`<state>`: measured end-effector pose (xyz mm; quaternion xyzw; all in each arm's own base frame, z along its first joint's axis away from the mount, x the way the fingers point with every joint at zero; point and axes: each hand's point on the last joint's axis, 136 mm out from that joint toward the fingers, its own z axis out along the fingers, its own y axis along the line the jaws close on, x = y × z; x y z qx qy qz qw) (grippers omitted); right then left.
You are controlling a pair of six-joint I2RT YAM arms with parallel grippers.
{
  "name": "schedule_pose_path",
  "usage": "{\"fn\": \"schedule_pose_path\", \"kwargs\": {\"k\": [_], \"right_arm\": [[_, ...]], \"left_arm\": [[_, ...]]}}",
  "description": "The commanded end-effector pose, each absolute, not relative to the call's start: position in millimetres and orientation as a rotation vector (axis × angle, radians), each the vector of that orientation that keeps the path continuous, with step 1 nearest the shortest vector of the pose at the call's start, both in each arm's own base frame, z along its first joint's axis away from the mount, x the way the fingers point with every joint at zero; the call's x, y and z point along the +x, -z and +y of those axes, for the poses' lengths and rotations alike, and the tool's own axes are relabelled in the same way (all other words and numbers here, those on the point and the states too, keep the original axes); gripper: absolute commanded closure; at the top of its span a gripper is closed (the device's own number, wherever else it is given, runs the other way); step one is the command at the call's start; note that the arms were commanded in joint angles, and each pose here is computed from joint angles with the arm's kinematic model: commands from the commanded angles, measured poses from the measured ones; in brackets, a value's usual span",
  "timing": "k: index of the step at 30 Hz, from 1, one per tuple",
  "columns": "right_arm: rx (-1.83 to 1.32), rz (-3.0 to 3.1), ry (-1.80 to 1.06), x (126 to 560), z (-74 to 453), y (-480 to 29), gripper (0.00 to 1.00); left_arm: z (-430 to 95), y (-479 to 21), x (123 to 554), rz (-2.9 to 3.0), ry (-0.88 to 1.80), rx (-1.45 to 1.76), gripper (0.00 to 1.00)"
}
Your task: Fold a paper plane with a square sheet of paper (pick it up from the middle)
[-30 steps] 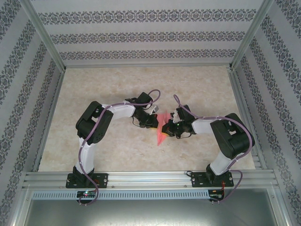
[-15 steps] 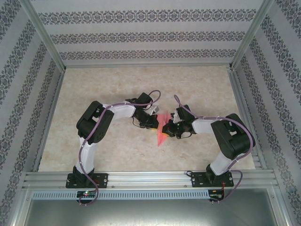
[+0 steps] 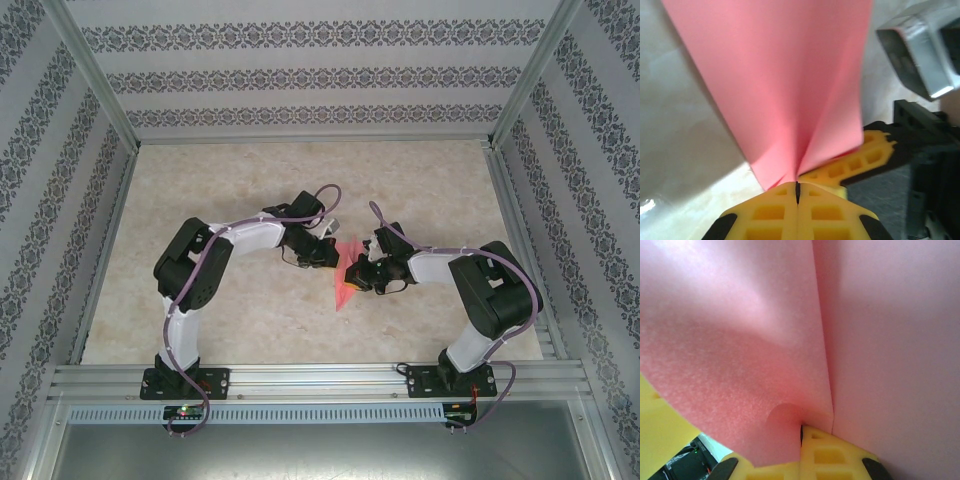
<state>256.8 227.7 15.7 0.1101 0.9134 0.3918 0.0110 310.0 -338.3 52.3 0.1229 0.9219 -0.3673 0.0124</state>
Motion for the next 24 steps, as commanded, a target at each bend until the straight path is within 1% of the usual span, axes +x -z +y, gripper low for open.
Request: {"fn": "schedule_pose_path", "kwargs": {"k": [1, 10, 17, 24], "right_arm": [[0.355, 2.879, -1.15, 254, 220, -8, 0.99], [0.351, 2.871, -1.154, 254, 221, -11, 0.99], [0.352, 2.872, -1.147, 253, 220, -12, 0.99], [0.348, 2.87, -1.146, 252, 220, -15, 0.99]], "left_arm": [[-343, -57, 300, 2.888, 1.176, 0.387, 0.97], [-346, -32, 284, 2.971, 1.127, 0.379, 0.97], [-334, -13, 285, 3.011, 0.996, 0.363, 0.98], [-333, -8, 285, 3.017, 0.984, 0.366, 0.98]]}}
